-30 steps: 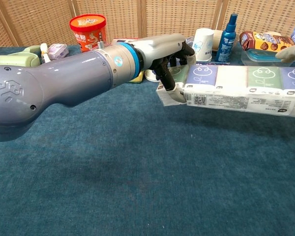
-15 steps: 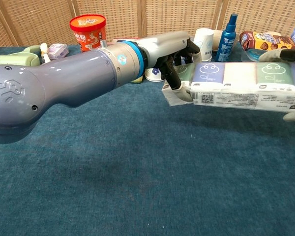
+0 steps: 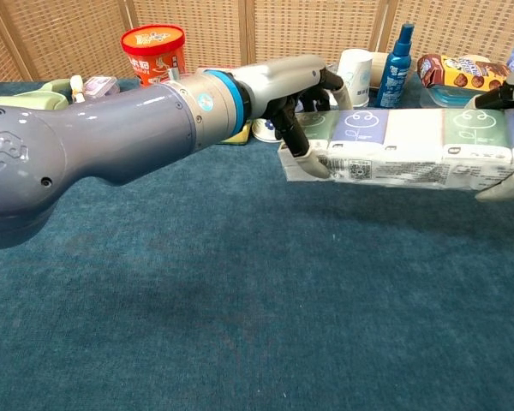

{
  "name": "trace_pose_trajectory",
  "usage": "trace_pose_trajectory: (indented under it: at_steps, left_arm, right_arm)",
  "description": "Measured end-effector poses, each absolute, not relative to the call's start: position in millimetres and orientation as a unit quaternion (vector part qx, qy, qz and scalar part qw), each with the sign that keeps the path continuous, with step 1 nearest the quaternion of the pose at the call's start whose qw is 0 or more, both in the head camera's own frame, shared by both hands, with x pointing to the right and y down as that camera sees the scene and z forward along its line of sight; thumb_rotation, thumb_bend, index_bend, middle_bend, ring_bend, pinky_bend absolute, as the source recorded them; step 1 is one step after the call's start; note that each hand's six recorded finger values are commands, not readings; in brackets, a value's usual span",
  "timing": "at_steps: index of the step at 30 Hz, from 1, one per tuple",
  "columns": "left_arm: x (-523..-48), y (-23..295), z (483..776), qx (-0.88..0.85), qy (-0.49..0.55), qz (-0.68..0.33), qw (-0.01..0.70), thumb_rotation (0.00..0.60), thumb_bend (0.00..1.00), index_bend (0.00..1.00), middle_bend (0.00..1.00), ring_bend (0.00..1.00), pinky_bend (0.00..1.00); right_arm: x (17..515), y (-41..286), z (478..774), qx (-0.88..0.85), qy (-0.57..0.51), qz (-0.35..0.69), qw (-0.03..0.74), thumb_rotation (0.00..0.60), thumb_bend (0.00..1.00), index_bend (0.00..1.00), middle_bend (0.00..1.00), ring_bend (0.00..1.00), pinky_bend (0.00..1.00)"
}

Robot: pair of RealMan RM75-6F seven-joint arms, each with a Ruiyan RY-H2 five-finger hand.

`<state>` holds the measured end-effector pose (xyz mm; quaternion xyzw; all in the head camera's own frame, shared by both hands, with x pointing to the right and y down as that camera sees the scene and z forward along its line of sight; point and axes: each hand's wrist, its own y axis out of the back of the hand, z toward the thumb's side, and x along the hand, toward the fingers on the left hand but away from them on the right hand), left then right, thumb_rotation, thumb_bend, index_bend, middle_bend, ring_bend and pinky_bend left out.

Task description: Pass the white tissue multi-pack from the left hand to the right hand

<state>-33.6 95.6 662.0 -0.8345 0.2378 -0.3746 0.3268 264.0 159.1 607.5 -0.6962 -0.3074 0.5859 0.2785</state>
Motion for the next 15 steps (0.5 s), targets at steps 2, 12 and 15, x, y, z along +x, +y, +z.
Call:
trace_pose_trajectory:
  at_steps: [2,12,15]
  left_arm:
    - [-34.4,96.8,662.5,-0.835,0.231,-0.378,0.326,0.600,0.00,0.01,0.03,0.02,0.20]
    - [-37.7,101.4,654.5,-0.844,0.199,-0.376,0.326,0.600,0.00,0.00,0.00,0.00,0.05]
    - [-44.0,101.2,648.9,-0.844,0.197,-0.375,0.329,0.600,0.00,0.00,0.00,0.00,0.05]
  right_arm:
    - [263.6,158.9,606.6,-0.696,-0.308,0.585,0.280,0.600,0.54,0.58,0.67,0.63,0.83]
    - [267.9,158.1,604.5,-0.690,-0.312,0.589,0.282,0.600,0.54,0.58,0.67,0.63,0.83]
    - [270.5,157.7,604.4,-0.689,-0.313,0.590,0.281,0.600,0.54,0.59,0.67,0.63,0.83]
